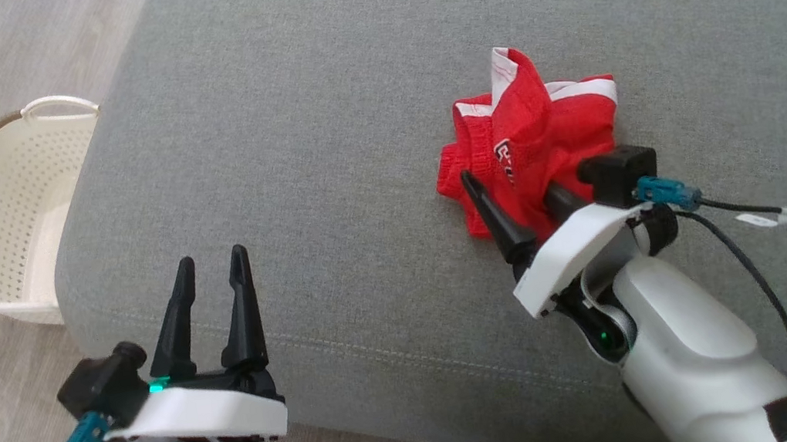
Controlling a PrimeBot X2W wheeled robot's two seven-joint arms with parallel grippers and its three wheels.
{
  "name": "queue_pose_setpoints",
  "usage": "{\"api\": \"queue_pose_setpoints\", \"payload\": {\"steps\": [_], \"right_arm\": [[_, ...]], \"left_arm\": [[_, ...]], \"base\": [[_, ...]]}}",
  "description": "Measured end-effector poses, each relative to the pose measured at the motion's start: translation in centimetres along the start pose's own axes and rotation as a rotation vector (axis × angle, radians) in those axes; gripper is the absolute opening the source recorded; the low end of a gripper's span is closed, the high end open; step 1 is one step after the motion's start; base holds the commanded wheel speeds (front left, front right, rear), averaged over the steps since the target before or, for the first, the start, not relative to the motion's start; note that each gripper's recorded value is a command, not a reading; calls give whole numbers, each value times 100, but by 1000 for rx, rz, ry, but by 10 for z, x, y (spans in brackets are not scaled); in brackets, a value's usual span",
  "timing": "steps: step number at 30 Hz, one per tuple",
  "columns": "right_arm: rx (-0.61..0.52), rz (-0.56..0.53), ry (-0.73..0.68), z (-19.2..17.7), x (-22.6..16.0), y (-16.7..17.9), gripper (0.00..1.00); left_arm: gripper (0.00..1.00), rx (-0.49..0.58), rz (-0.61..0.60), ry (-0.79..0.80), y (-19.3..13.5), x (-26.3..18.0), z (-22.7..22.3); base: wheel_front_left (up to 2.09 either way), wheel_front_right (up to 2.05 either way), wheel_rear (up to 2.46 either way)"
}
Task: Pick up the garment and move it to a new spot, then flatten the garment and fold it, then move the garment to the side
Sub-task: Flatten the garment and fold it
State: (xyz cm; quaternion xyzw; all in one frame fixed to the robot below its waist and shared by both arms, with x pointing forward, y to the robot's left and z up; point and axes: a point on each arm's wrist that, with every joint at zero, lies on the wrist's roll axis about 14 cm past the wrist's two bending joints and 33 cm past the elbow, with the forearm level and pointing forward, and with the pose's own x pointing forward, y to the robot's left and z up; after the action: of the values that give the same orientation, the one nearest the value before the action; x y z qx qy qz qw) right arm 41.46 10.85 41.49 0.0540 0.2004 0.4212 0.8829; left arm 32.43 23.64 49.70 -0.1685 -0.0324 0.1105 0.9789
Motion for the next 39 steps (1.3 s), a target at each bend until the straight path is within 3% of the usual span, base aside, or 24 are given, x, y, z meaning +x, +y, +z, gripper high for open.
{"api": "queue_pose_setpoints", "payload": {"steps": [10, 23, 39], "right_arm": [[-206, 24, -61, 22, 8, 1, 100], [-661, -12, 134, -2, 3, -26, 100], [-829, -74, 132, 24, -13, -32, 100]], "left_arm": [[100, 0, -3, 4, -1, -1, -1], [100, -4, -15, 5, -5, 1, -2], [100, -21, -59, -27, -17, 2, 7]], "base": [[0, 0, 0], [0, 0, 0], [0, 0, 0]]}}
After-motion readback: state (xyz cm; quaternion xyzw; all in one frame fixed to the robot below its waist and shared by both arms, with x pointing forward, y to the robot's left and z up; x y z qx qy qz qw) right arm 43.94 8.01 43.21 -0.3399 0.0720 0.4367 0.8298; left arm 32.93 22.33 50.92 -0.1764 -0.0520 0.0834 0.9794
